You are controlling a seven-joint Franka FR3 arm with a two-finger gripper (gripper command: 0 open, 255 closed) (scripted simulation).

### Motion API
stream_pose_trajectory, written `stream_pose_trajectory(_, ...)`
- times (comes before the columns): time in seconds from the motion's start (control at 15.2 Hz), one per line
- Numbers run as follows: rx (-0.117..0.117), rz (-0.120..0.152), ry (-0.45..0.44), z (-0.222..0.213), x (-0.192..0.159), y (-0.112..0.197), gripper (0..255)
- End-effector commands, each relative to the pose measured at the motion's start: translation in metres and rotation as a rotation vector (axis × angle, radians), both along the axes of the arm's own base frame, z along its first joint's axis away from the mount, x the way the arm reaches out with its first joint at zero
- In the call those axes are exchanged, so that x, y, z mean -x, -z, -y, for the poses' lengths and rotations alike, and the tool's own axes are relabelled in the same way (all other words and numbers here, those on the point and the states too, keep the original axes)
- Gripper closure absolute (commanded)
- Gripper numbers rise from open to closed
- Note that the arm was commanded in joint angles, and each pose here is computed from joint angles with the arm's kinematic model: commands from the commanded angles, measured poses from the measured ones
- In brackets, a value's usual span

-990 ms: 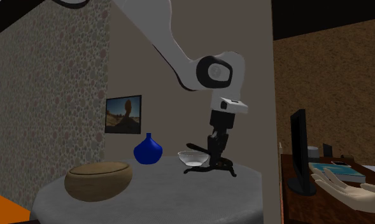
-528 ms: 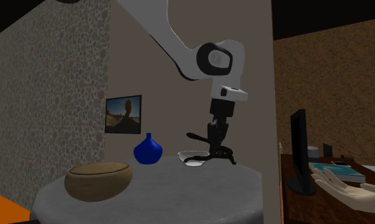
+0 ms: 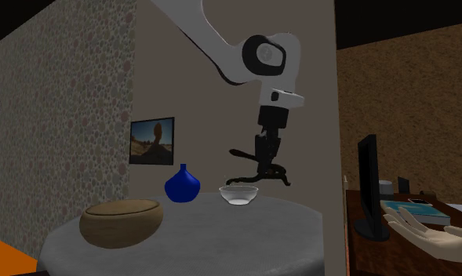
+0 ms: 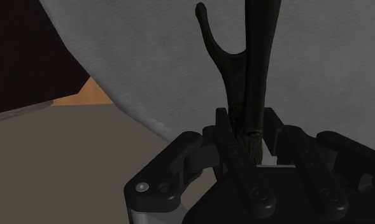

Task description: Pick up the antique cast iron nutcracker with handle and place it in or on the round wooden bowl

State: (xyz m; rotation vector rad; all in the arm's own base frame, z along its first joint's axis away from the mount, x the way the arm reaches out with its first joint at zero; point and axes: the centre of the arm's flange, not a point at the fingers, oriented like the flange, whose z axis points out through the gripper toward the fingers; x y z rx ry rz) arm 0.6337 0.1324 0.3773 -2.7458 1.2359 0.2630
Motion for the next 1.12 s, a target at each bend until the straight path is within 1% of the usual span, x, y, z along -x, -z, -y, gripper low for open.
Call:
stream_pose_trajectory(0.0, 0.000, 0.000, 0.000, 0.000, -0.001, -0.012, 255)
stream_pose_trajectory(0.07, 0.000, 0.000, 0.000, 0.000, -0.001, -0.014, 255)
stream_pose_trajectory(1.06, 0.000, 0.000, 0.000, -0.074, 0.183, -0.014, 255)
